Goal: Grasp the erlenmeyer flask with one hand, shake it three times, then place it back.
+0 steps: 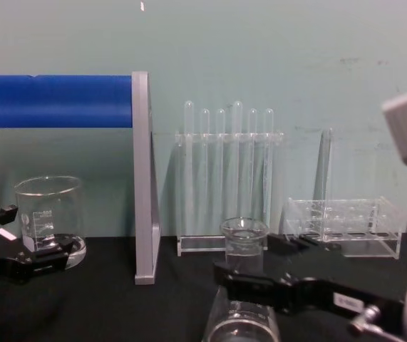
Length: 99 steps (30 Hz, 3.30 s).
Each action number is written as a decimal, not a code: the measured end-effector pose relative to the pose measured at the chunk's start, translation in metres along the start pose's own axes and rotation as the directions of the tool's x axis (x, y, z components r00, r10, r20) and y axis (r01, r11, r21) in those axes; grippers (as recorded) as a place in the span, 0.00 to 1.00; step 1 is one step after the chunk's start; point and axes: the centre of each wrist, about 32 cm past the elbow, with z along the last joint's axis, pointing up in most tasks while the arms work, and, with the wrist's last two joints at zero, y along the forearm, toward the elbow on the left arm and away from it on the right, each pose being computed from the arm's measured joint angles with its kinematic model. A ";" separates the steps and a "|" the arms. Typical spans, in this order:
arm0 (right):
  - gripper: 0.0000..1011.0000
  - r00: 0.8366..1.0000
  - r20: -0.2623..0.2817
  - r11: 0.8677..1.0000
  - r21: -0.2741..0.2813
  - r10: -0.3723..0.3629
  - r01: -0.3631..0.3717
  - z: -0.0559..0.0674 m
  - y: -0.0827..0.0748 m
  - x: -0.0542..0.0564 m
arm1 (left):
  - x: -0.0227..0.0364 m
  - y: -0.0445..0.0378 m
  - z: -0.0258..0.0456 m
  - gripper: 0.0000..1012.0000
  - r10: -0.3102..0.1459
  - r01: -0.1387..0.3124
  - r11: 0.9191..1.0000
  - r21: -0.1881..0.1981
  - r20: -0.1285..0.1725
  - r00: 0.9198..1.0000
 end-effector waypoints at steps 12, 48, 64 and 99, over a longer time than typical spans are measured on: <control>0.99 0.999 -0.002 0.999 -0.022 0.039 -0.039 0.000 -0.042 0.000 | 0.0000 0.0000 0.0000 0.99 0.000 0.000 1.000 0.000 0.000 1.000; 0.99 0.871 0.315 0.920 0.015 -0.376 0.392 -0.005 -0.027 0.048 | 0.0000 0.0000 0.0000 0.99 0.000 0.000 1.000 0.000 0.000 1.000; 0.99 0.873 0.309 0.920 0.017 -0.378 0.392 -0.004 -0.027 0.047 | 0.0001 0.0000 0.0000 0.99 0.000 0.000 1.000 0.000 0.000 1.000; 0.99 0.874 0.305 0.920 0.016 -0.378 0.392 -0.004 -0.028 0.047 | 0.0000 0.0000 0.0000 0.99 0.000 0.000 1.000 0.000 0.000 1.000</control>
